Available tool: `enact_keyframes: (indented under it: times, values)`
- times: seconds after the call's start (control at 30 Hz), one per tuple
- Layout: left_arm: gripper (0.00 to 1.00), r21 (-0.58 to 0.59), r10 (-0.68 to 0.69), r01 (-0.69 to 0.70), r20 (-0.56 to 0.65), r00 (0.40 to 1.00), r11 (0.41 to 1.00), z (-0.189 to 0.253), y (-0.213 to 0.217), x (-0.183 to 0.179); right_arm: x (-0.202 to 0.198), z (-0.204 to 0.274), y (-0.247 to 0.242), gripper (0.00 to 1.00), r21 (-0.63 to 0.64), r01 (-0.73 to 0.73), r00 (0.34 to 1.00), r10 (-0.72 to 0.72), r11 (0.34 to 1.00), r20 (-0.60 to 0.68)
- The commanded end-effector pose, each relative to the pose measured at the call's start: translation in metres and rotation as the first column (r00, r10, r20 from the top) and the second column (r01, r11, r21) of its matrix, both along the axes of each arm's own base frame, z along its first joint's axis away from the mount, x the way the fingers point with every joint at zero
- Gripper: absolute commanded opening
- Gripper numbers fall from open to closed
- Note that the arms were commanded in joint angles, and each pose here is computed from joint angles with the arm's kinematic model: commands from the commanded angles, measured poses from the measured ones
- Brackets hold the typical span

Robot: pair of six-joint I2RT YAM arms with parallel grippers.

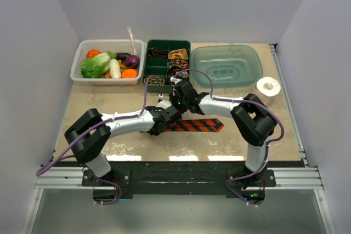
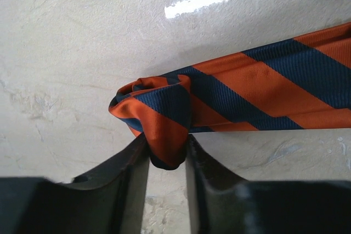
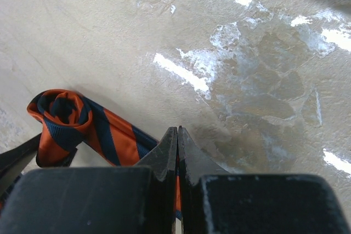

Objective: Roll the ties
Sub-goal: Roll the tie at the center of the board.

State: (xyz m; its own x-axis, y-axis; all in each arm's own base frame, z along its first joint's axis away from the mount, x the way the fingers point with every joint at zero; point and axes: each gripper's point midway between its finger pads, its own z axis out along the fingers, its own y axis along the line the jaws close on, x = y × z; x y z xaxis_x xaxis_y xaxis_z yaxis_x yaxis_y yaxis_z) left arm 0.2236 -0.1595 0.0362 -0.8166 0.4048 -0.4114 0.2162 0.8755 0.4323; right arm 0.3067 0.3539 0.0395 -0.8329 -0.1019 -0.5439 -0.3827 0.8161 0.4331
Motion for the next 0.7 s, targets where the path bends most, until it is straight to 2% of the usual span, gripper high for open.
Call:
enact_keyframes:
  times: [0.0, 0.03, 0.1, 0.13, 0.23, 0.4, 0.53, 0.67]
  values:
    - [0.48, -0.067, 0.0, 0.004, 0.062, 0.998, 0.998, 0.019, -0.016, 0.008, 0.001, 0.026, 0.011, 0.0, 0.053, -0.033, 0.998, 0.03, 0.998, 0.064]
    - [0.54, -0.09, -0.001, 0.009, 0.081, 0.997, 0.996, 0.026, -0.017, 0.009, 0.001, 0.03, 0.012, 0.0, 0.062, -0.038, 0.997, 0.034, 0.997, 0.071]
    - [0.58, -0.135, -0.006, 0.021, 0.109, 0.994, 0.991, 0.035, -0.022, 0.013, 0.0, 0.031, 0.011, 0.0, 0.066, -0.043, 0.997, 0.039, 0.997, 0.073]
    - [0.65, -0.167, -0.002, 0.024, 0.13, 0.991, 0.986, 0.042, -0.023, 0.012, -0.001, 0.034, 0.011, 0.0, 0.07, -0.049, 0.996, 0.044, 0.996, 0.076]
    - [0.73, -0.266, 0.01, 0.039, 0.18, 0.984, 0.963, 0.06, -0.029, 0.014, 0.002, 0.044, 0.018, 0.0, 0.111, -0.067, 0.993, 0.055, 0.992, 0.107]
    - [0.79, -0.391, 0.052, 0.05, 0.247, 0.967, 0.919, 0.087, -0.03, 0.016, -0.007, 0.066, 0.036, 0.0, 0.188, -0.126, 0.985, 0.101, 0.974, 0.14]
    - [0.8, -0.454, 0.136, -0.015, 0.236, 0.962, 0.891, 0.088, -0.011, 0.02, -0.019, 0.08, 0.062, 0.0, 0.215, -0.207, 0.969, 0.17, 0.954, 0.177]
    - [0.81, -0.594, 0.175, -0.03, 0.189, 0.966, 0.804, 0.089, -0.005, 0.026, -0.032, 0.087, 0.092, 0.0, 0.224, -0.274, 0.952, 0.232, 0.935, 0.197]
